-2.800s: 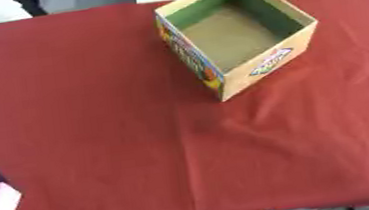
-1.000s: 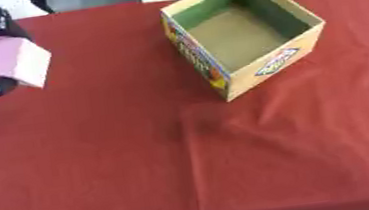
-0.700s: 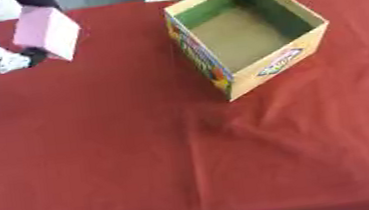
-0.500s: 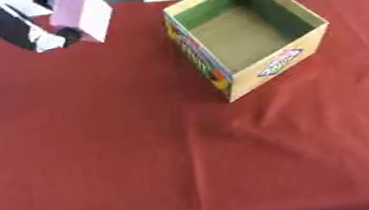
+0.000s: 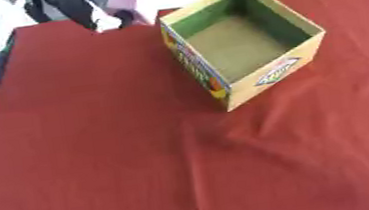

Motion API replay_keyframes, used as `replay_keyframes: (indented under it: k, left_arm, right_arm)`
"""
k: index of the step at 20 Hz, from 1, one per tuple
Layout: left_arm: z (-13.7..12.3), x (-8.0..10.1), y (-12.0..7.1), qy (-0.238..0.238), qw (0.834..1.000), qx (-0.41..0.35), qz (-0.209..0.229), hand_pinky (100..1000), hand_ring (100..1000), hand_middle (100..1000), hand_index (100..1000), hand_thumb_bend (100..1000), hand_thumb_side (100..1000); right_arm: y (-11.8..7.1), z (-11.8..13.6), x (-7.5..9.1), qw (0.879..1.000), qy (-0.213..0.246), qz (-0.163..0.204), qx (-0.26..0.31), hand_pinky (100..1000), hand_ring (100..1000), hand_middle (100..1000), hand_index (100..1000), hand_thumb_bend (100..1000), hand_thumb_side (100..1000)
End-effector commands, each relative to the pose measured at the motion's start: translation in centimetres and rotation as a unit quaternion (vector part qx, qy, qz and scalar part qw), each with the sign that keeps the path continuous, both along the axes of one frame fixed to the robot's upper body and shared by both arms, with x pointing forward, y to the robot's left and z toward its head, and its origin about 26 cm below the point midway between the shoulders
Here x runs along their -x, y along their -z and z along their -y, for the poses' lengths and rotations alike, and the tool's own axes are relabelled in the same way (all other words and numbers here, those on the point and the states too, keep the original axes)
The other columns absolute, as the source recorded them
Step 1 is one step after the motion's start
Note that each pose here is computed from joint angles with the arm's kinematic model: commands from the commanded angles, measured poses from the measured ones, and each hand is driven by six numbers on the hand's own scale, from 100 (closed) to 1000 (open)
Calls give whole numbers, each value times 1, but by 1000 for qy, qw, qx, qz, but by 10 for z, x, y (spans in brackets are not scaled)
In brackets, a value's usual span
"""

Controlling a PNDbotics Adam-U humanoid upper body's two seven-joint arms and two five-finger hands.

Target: Pick up objects on the table and place them in the box.

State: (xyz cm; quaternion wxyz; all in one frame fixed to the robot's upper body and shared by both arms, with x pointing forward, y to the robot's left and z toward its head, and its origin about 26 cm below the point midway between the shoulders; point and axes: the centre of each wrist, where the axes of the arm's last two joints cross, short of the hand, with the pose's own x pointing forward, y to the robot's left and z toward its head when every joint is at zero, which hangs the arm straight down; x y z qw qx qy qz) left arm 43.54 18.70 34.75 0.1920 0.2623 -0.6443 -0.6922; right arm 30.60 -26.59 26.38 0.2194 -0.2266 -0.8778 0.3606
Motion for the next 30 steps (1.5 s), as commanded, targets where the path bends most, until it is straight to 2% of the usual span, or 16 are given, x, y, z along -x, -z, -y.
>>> replay_keyframes:
  k: [1,9,18,23,28,30]
  left_arm:
    - [10,-7,-11,-6,1000,7,26,709,629,573,707,161,154]
    - [20,-27,-1,-38,998,5,44,712,637,579,709,170,152]
    - [28,-36,10,-41,998,-8,53,721,653,592,717,193,172]
    - [31,-38,16,-42,997,-29,55,763,735,680,791,337,249]
    - [29,-40,22,-48,996,-55,55,789,774,735,829,448,342]
    - [28,-41,26,-52,995,-65,53,800,796,782,865,530,401]
  right_arm:
    - [-11,-4,2,1000,-16,17,0,845,764,738,816,100,985]
    - [-23,-19,1,998,-54,35,-11,845,763,738,815,100,982]
    - [-29,-28,0,996,-76,42,-18,846,762,737,813,100,984]
    - [-30,-30,0,996,-81,43,-20,846,761,736,813,100,986]
    - [-30,-30,0,996,-80,43,-23,846,761,736,812,100,985]
    - [-30,-29,0,996,-79,43,-24,846,761,736,812,100,985]
